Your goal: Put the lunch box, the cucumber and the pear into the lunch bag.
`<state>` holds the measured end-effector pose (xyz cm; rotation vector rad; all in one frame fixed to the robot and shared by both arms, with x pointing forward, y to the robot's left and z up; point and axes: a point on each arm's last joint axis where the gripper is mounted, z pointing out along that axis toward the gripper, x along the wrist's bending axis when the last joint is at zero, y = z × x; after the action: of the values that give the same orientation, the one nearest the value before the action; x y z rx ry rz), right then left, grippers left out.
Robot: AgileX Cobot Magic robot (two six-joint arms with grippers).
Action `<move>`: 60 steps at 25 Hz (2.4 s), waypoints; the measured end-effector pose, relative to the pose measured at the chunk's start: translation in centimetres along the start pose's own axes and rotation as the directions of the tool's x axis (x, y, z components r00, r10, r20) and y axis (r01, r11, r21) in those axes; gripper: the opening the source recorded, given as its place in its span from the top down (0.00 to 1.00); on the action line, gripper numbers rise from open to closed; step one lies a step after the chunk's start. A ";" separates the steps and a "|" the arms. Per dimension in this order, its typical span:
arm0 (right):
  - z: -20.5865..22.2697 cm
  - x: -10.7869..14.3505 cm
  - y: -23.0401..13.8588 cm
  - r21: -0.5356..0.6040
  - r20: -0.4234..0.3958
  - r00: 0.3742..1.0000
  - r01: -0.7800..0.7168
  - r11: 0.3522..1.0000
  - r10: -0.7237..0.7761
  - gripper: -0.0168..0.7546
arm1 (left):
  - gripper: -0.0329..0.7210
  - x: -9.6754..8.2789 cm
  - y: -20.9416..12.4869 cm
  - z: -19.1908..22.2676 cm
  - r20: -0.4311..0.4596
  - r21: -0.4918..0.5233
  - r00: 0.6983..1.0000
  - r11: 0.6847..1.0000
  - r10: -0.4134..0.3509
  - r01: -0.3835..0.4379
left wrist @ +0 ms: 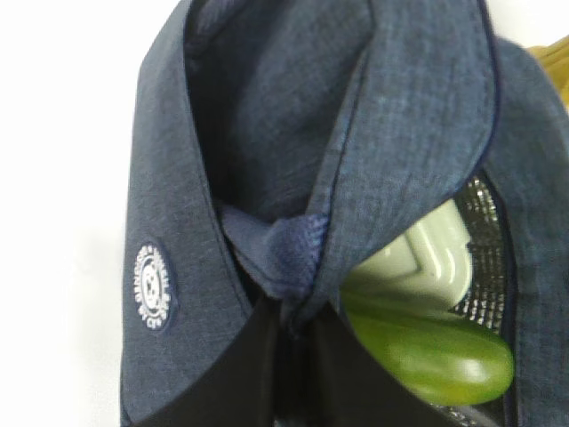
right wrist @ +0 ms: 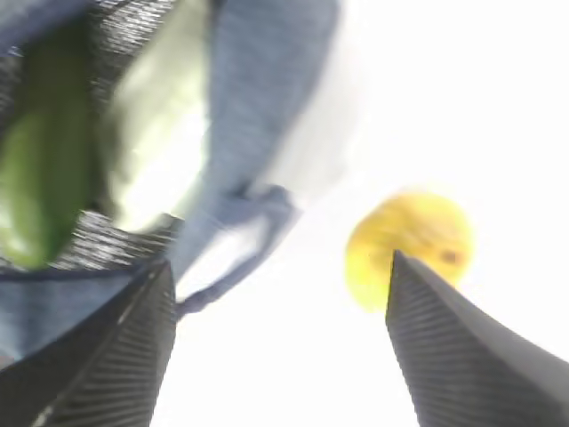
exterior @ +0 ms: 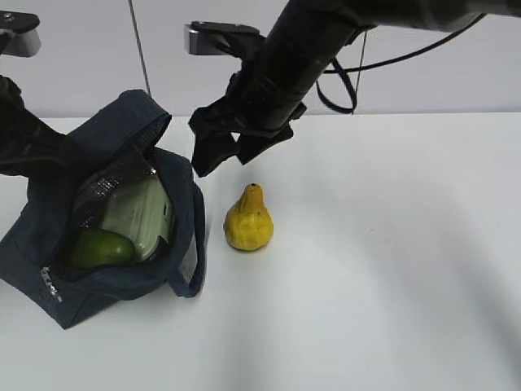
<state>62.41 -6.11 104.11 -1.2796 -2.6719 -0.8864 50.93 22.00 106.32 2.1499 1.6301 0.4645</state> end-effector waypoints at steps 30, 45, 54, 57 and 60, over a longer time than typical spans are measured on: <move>3.8 -3.2 -1.1 0.100 0.191 0.981 0.024 0.995 -0.043 0.24 | 0.96 0.3 -0.2 0.0 0.005 0.018 1.000 0.999 -0.026 0.026; 6.3 -4.2 -1.9 0.137 0.191 0.982 -0.019 0.990 -0.007 0.44 | 0.96 0.3 -0.2 0.0 0.004 0.025 1.000 0.999 -0.026 0.026; 6.5 -4.2 -2.0 0.142 0.190 0.982 -0.021 0.990 -0.006 0.63 | 0.96 0.3 -0.2 0.0 0.004 0.025 1.000 0.999 -0.026 0.026; 6.3 -4.2 -1.9 0.156 0.185 0.983 -0.024 0.988 -0.005 0.64 | 0.96 0.3 -0.2 0.0 0.004 0.025 1.000 0.999 -0.026 0.026; 6.0 -4.0 -1.6 0.171 0.178 0.984 -0.023 0.985 -0.008 0.64 | 0.96 0.3 -0.2 0.0 0.004 0.025 1.000 0.999 -0.026 0.026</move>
<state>65.04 -6.62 97.19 -1.3875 -2.8007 -0.5478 50.83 22.37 106.20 2.1437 1.6683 0.4331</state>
